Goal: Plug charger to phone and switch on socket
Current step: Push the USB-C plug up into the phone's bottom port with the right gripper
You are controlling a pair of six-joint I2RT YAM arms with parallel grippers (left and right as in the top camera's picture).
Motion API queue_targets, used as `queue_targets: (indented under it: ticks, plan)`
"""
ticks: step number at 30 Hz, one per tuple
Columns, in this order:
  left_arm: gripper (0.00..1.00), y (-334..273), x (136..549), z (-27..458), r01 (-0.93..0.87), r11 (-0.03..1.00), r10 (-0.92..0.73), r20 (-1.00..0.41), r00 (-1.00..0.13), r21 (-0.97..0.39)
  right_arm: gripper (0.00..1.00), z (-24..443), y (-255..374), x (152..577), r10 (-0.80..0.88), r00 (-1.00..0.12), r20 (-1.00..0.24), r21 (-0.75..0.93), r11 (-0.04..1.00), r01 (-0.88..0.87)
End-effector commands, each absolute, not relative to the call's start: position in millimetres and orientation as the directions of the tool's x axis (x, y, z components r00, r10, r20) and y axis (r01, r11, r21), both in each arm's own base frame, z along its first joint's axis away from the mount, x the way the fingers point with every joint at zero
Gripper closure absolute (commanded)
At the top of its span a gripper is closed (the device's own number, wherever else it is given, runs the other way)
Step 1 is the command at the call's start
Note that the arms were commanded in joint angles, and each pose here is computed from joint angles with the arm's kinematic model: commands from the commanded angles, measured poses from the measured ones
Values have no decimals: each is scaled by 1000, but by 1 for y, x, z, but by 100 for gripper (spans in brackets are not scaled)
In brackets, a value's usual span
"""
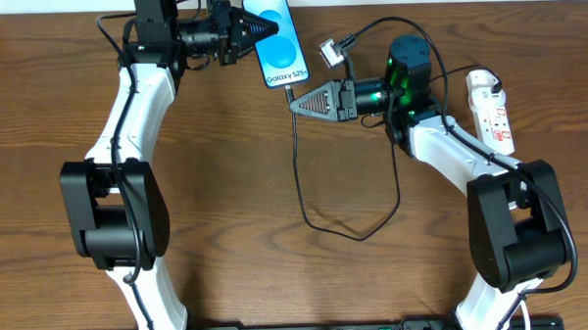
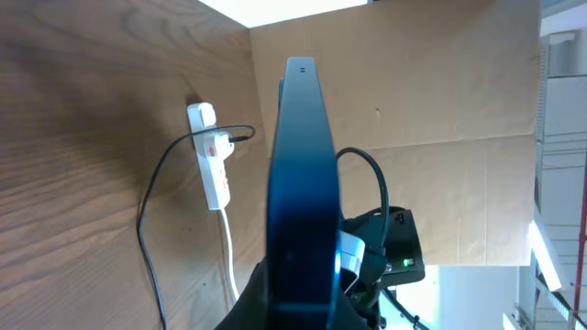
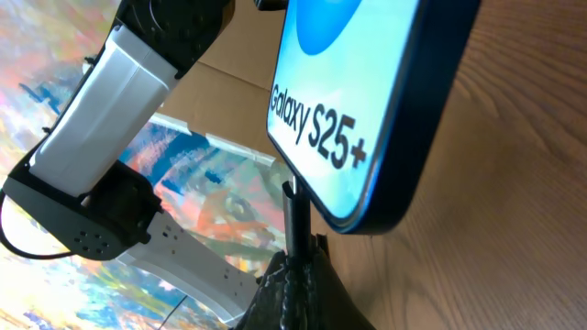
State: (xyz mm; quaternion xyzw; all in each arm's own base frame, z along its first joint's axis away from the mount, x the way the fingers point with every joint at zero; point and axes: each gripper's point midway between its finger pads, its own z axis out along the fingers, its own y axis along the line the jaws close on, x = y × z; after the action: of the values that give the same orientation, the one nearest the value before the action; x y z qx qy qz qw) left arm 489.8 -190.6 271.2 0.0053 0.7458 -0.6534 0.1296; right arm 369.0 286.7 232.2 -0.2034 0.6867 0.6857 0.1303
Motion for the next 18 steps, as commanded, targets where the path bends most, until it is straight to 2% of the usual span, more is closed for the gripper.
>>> queue_targets:
  ticks: [1, 18]
  plan:
    - [93, -195, 479, 287, 231, 121, -121, -245, -962, -965, 99, 245, 286, 372, -81, -874, -480, 877, -21, -479]
    - [93, -195, 479, 287, 231, 120, -120, -245, -962, -966, 99, 243, 284, 373, -81, -884, -460, 888, -15, -460]
